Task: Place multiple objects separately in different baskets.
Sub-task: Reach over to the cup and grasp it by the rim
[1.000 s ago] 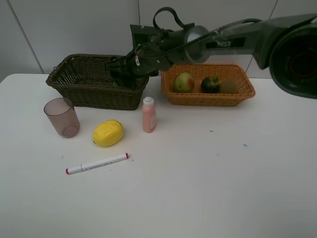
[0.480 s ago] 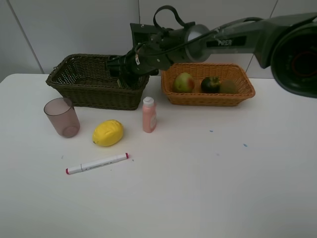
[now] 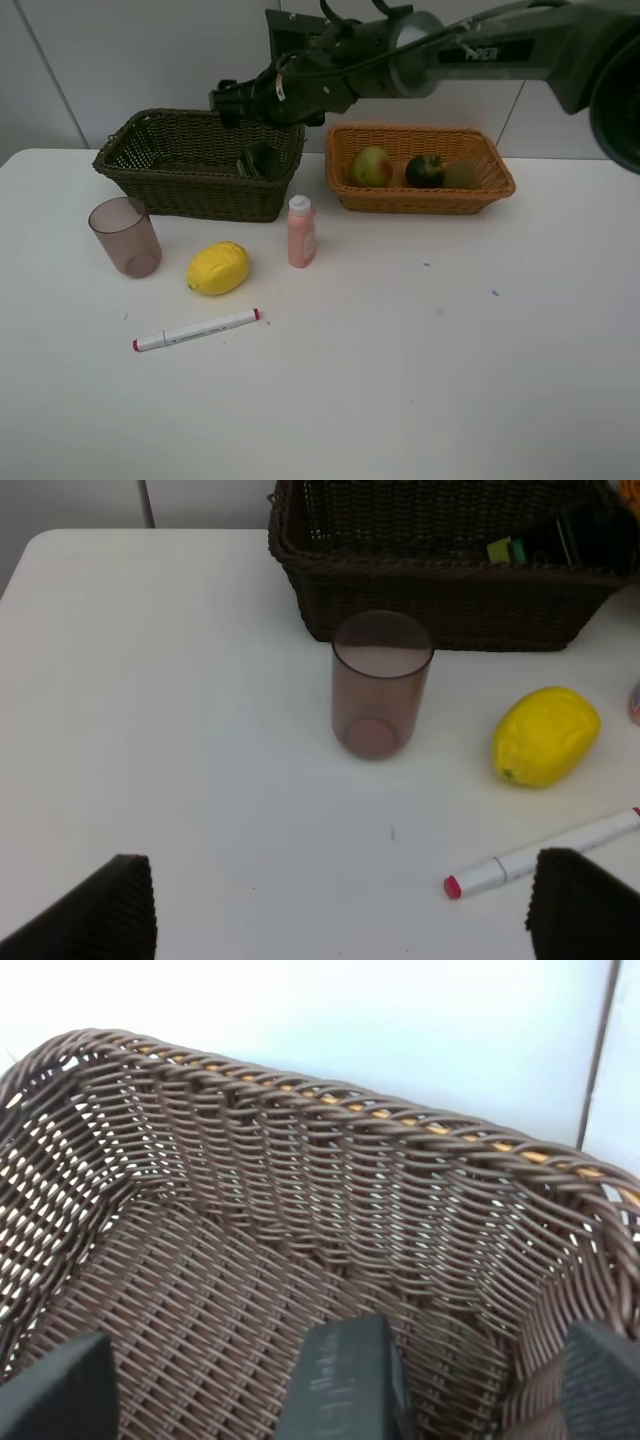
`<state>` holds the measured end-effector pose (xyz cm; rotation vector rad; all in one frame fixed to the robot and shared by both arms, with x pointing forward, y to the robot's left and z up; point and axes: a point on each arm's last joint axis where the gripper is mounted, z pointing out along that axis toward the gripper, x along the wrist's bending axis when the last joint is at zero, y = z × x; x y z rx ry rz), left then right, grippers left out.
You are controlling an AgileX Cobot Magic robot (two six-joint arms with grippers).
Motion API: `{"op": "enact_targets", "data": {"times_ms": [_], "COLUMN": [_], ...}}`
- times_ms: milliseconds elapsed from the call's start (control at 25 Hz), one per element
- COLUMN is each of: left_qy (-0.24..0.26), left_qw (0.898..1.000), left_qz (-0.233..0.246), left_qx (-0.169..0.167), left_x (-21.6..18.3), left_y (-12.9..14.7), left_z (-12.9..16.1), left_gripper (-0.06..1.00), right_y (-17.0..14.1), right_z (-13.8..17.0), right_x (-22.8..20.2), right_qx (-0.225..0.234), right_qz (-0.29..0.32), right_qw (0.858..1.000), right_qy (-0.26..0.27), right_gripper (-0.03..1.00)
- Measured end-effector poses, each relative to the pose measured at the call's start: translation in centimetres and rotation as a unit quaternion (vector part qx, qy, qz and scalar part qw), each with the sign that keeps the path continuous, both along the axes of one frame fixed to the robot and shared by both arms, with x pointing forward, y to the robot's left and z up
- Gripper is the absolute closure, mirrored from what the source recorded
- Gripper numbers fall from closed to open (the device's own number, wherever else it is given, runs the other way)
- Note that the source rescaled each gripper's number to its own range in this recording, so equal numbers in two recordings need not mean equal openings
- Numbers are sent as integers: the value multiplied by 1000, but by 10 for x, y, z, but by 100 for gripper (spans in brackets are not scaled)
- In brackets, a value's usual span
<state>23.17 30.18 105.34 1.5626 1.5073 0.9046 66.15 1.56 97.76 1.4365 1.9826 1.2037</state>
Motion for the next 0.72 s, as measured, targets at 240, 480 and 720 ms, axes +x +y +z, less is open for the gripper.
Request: {"op": "enact_targets", "data": {"times_ms": [240,480,720], "left_qy": [0,0,0], "left_qw": [1000,1000,1000], "left_qz": [0,0,0], "left_qx": [0,0,0], "left_x": [0,0,0], "left_y": [0,0,0], "left_z": [0,0,0], "left_gripper": [-2,-2,-2], "right_y": [-9,-22,-40], "right_z": [30,76,118], "right_x": [-6,-20,-44], "right_qx": [-15,-34,-71], "right_qz": [-14,-37,-81], "right_qw": [1000,998,994], "right_qy": [-11,-28,-19], "right_gripper": [0,0,0]}}
